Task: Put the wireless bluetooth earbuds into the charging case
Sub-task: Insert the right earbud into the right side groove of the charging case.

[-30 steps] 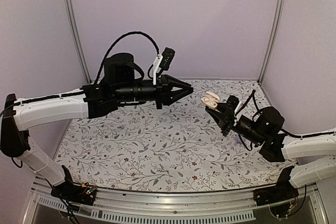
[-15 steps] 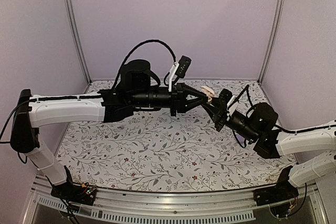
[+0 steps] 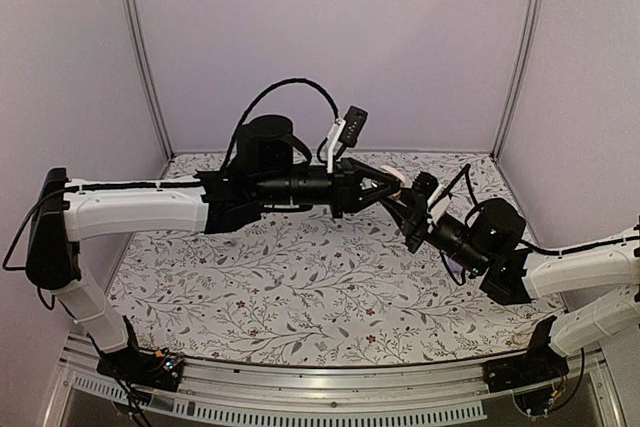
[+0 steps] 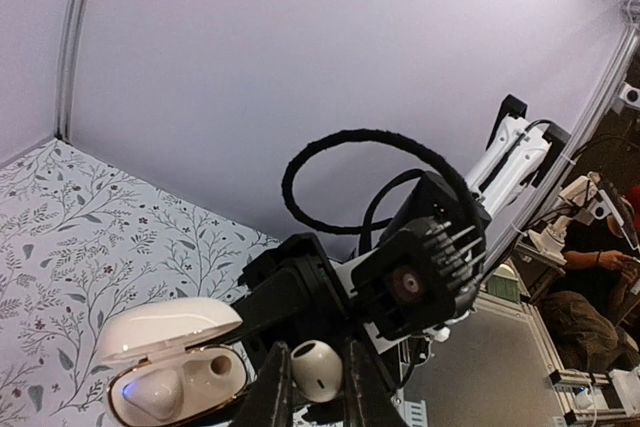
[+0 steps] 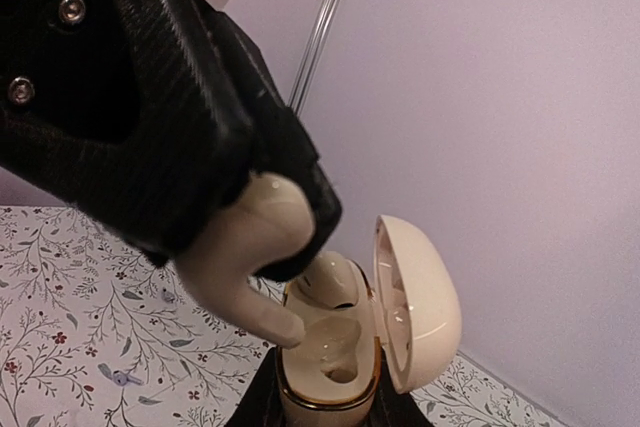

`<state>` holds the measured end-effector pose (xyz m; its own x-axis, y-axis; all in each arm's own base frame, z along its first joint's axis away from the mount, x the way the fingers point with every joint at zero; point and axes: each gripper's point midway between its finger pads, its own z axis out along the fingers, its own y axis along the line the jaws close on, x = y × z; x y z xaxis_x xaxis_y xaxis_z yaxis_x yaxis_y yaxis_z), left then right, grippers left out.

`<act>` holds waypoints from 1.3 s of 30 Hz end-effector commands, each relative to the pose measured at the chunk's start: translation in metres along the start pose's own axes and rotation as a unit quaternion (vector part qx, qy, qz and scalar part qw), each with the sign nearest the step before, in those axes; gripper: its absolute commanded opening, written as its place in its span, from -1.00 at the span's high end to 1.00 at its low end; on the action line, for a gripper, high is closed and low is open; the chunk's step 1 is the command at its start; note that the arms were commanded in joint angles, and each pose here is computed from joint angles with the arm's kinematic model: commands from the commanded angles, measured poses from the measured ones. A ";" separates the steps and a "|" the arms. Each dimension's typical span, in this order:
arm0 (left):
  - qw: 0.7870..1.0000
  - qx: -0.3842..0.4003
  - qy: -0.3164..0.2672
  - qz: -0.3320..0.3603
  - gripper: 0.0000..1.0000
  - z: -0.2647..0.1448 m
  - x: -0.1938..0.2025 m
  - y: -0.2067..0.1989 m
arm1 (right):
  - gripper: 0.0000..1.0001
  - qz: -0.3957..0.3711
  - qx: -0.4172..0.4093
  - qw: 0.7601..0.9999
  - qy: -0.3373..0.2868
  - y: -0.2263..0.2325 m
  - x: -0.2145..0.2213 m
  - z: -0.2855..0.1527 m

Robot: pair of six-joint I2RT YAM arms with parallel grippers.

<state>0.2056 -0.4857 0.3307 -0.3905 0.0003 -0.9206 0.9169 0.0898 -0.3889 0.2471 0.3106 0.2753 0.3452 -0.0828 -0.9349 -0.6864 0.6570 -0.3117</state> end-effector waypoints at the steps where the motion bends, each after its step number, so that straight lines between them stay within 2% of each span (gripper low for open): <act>1: 1.000 -0.011 -0.010 0.000 0.80 0.005 -0.009 0.001 | 0.98 -0.001 0.026 0.999 -0.023 -0.009 -0.020 0.005; 39: 0.996 -0.064 0.007 -0.060 0.77 0.006 0.005 0.038 | 0.98 -0.023 0.041 0.999 -0.020 -0.007 -0.025 0.007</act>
<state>0.2283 -0.4877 0.3203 -0.4702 -0.0152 -0.8824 0.8664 0.1829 -0.4647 0.2480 0.3121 0.2794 0.3650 -0.1269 -0.9223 -0.6336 0.6920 -0.3460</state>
